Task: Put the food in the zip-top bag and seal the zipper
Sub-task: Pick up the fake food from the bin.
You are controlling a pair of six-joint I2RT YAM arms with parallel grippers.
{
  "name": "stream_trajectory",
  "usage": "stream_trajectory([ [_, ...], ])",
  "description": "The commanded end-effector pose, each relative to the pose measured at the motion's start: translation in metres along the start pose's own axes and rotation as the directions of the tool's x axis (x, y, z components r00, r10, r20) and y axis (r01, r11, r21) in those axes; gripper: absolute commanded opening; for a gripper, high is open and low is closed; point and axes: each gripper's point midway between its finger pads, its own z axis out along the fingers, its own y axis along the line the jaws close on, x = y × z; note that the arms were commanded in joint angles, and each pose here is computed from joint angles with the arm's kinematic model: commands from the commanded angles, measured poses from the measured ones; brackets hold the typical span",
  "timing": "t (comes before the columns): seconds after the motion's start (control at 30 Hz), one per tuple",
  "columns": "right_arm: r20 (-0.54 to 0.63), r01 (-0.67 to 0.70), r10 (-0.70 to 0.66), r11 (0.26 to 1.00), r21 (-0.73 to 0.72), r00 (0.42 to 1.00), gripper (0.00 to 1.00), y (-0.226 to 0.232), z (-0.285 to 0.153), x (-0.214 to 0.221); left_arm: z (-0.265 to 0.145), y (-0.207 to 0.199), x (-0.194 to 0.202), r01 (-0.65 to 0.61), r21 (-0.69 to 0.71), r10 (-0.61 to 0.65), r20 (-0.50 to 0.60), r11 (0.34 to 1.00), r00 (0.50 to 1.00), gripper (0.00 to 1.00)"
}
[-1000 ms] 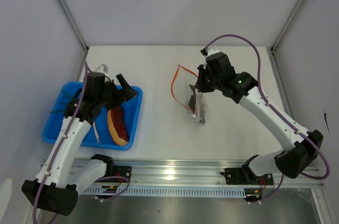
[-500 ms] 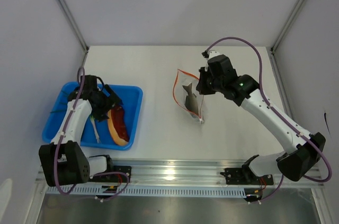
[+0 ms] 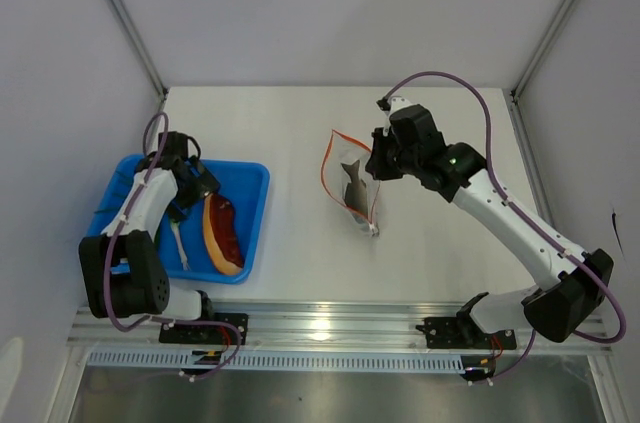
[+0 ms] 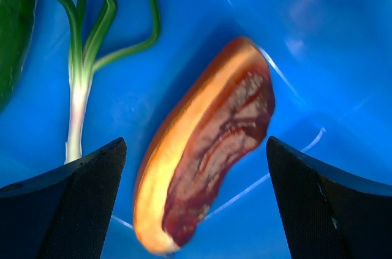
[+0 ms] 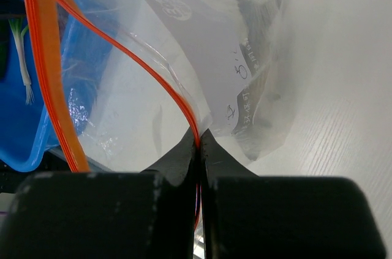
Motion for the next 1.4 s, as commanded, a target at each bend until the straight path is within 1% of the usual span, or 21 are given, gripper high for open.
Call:
stream_trajectory([
  [0.0, 0.062, 0.002, 0.001, 0.999, -0.043, 0.998, 0.0, 0.011, -0.006, -0.013, 0.013, 0.008, -0.01, -0.042, -0.033, 0.044, 0.062, 0.999, 0.997, 0.97],
  [0.13, 0.056, 0.004, 0.0, 0.997, -0.072, 0.998, 0.0, 0.016, -0.007, -0.012, 0.022, 0.008, -0.006, -0.066, -0.028, 0.067, 0.057, 0.997, 0.996, 0.95],
  [0.2, 0.068, 0.004, 0.001, 0.997, -0.077, 0.998, 0.0, 0.017, -0.009, -0.014, 0.025, 0.004, -0.003, -0.101, -0.004, 0.102, 0.034, 0.995, 0.994, 0.93],
  [0.33, 0.098, 0.002, 0.006, 0.996, -0.084, 0.995, 0.0, 0.018, -0.013, -0.019, 0.033, 0.006, 0.001, -0.13, -0.004, 0.13, 0.03, 0.992, 0.991, 0.9],
  [0.4, 0.102, -0.002, 0.011, 0.996, -0.088, 0.995, 0.0, 0.018, -0.014, -0.018, 0.038, 0.001, 0.008, -0.153, 0.039, 0.153, 0.006, 0.987, 0.988, 0.84],
  [0.43, 0.106, -0.004, 0.014, 0.996, -0.092, 0.994, 0.0, 0.019, -0.014, -0.019, 0.038, -0.007, 0.004, -0.159, 0.071, 0.158, 0.017, 0.985, 0.987, 0.74],
  [0.47, 0.106, -0.008, 0.018, 0.996, -0.093, 0.994, 0.0, 0.019, -0.013, -0.019, 0.043, -0.006, 0.012, -0.16, 0.073, 0.161, -0.007, 0.984, 0.987, 0.71],
  [0.57, 0.113, -0.01, 0.021, 0.995, -0.1, 0.993, 0.0, 0.02, -0.015, -0.019, 0.049, -0.014, 0.021, -0.148, 0.122, 0.155, -0.046, 0.981, 0.987, 0.65],
  [0.67, 0.122, -0.01, 0.022, 0.995, -0.097, 0.992, 0.0, 0.018, -0.018, -0.019, 0.06, -0.011, 0.034, -0.132, 0.111, 0.142, -0.095, 0.985, 0.985, 0.64],
  [0.7, 0.124, -0.012, 0.023, 0.996, -0.092, 0.992, 0.0, 0.017, -0.018, -0.019, 0.061, -0.017, 0.04, -0.128, 0.146, 0.146, -0.12, 0.981, 0.982, 0.61],
  [0.77, 0.123, -0.011, 0.023, 0.996, -0.091, 0.992, 0.0, 0.016, -0.019, -0.017, 0.064, -0.017, 0.044, -0.126, 0.152, 0.146, -0.131, 0.98, 0.981, 0.53],
  [0.8, 0.124, -0.012, 0.023, 0.996, -0.089, 0.992, 0.0, 0.015, -0.02, -0.017, 0.063, -0.017, 0.045, -0.125, 0.152, 0.146, -0.133, 0.98, 0.98, 0.4],
  [0.83, 0.125, -0.011, 0.023, 0.996, -0.091, 0.992, 0.0, 0.016, -0.021, -0.017, 0.063, -0.015, 0.043, -0.124, 0.139, 0.142, -0.125, 0.982, 0.982, 0.31],
  [0.87, 0.123, -0.012, 0.023, 0.996, -0.088, 0.992, 0.0, 0.015, -0.021, -0.015, 0.062, -0.012, 0.043, -0.12, 0.127, 0.136, -0.121, 0.985, 0.983, 0.17],
  [0.97, 0.129, -0.015, 0.026, 0.996, -0.089, 0.991, 0.0, 0.013, -0.022, -0.015, 0.052, -0.013, 0.036, -0.12, 0.133, 0.131, -0.083, 0.984, 0.988, 0.04],
  [1.0, 0.13, -0.014, 0.025, 0.996, -0.09, 0.991, 0.0, 0.014, -0.022, -0.015, 0.05, -0.008, 0.033, -0.121, 0.104, 0.128, -0.065, 0.987, 0.99, 0.01],
  [1.03, 0.129, -0.016, 0.028, 0.996, -0.09, 0.991, 0.0, 0.014, -0.021, -0.014, 0.044, -0.007, 0.026, -0.118, 0.102, 0.122, -0.03, 0.988, 0.992, 0.01],
  [1.1, 0.125, -0.016, 0.028, 0.995, -0.094, 0.992, 0.0, 0.015, -0.021, -0.014, 0.035, -0.006, 0.023, -0.121, 0.103, 0.122, -0.003, 0.987, 0.993, 0.01],
  [1.13, 0.121, -0.018, 0.029, 0.995, -0.093, 0.992, 0.0, 0.015, -0.02, -0.013, 0.025, -0.007, 0.016, -0.12, 0.114, 0.117, 0.035, 0.986, 0.993, 0.01],
  [1.23, 0.118, -0.021, 0.033, 0.995, -0.099, 0.993, 0.0, 0.016, -0.019, -0.013, 0.008, -0.006, 0.011, -0.123, 0.13, 0.114, 0.075, 0.984, 0.991, 0.01],
  [1.37, 0.115, -0.023, 0.034, 0.995, -0.1, 0.993, 0.0, 0.017, -0.017, -0.014, -0.03, -0.012, -0.002, -0.136, 0.195, 0.103, 0.168, 0.971, 0.98, 0.01],
])
